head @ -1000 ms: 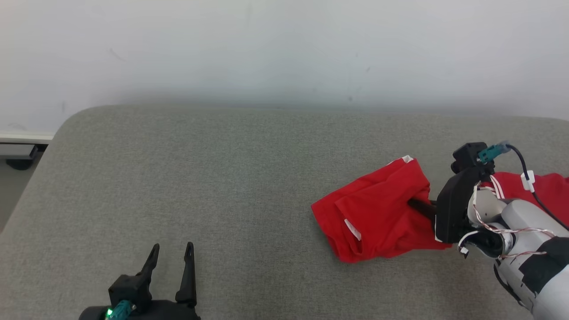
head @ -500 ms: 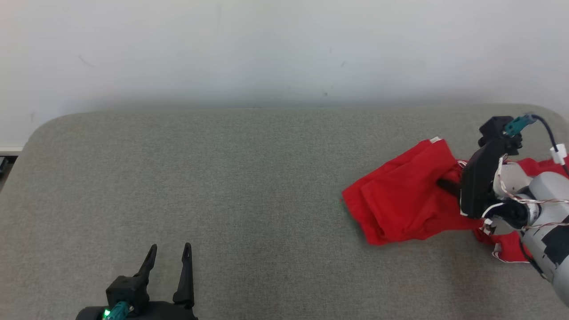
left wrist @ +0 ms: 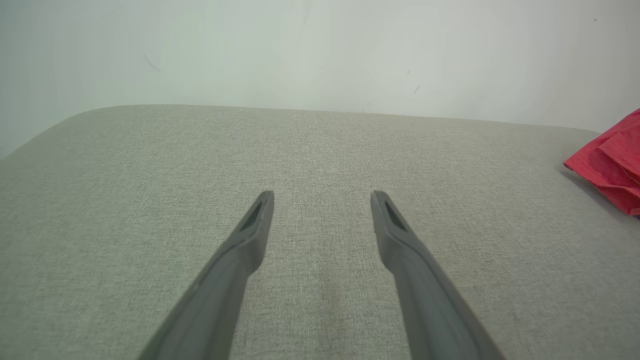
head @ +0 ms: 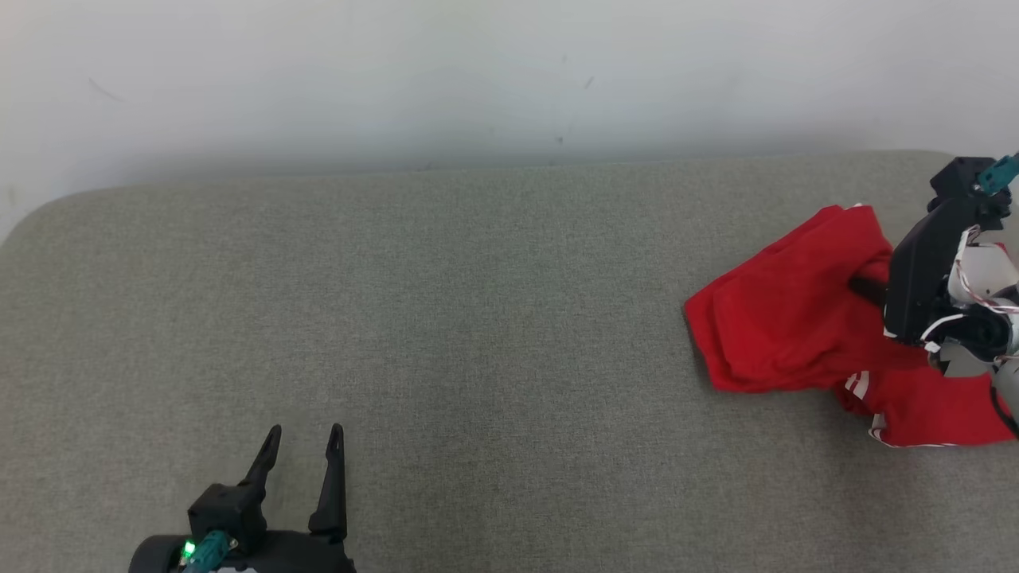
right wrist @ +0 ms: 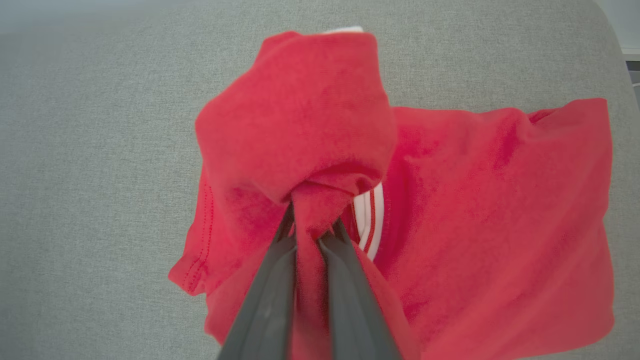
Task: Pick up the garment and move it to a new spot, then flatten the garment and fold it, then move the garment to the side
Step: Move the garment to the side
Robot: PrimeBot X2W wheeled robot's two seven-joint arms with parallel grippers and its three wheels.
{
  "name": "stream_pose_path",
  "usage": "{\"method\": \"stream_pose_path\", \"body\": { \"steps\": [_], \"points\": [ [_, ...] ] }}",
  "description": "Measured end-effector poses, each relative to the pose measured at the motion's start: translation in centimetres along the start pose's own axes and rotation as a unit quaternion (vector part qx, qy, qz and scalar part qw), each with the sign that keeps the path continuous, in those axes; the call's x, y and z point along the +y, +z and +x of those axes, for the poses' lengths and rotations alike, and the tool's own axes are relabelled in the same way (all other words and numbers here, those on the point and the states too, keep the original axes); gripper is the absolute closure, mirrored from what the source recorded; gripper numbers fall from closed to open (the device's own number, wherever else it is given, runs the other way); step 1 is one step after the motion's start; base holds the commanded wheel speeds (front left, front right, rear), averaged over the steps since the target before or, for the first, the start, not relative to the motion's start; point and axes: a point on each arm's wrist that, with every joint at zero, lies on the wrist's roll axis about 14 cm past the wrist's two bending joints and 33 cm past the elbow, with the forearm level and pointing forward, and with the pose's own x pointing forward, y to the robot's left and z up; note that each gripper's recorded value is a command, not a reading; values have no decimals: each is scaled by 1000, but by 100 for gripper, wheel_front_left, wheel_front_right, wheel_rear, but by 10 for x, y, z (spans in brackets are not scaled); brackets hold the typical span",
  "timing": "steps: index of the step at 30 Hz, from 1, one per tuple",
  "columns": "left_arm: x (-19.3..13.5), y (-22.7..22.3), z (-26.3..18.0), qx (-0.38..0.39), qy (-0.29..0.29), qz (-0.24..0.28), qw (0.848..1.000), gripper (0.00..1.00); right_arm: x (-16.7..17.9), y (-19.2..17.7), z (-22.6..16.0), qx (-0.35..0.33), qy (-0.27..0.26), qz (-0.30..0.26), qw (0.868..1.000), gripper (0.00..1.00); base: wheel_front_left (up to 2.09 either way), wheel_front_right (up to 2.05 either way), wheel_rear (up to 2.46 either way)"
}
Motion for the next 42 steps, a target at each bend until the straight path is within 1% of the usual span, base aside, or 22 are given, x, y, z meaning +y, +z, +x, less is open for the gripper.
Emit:
{"method": "stream_pose_path", "body": {
  "steps": [6, 19, 21, 28, 34, 39, 42],
  "points": [
    [-5, -1, 9, 4, -9, 1, 1000, 0, -17, 2, 0, 8, -22, 9, 1000, 100, 0, 0, 0],
    [-19, -7, 24, 14, -37, 1, 999, 0, -54, 6, -3, 17, -70, 9, 997, 100, 0, 0, 0],
    [-22, -7, 30, 14, -43, 3, 999, 0, -67, 7, -5, 16, -86, 10, 996, 100, 0, 0, 0],
    [-29, -9, 39, 18, -57, 4, 998, 0, -94, 4, -7, 21, -119, 17, 993, 100, 0, 0, 0],
    [-29, -14, 39, 24, -58, 3, 998, 0, -107, 6, -9, 22, -141, 7, 990, 100, 0, 0, 0],
    [-29, -13, 43, 24, -59, 4, 998, 0, -127, 0, -12, 35, -172, -9, 985, 100, 0, 0, 0],
    [-27, -14, 43, 26, -56, 3, 998, 0, -128, 3, -8, 33, -174, -18, 984, 100, 0, 0, 0]
  ]
}}
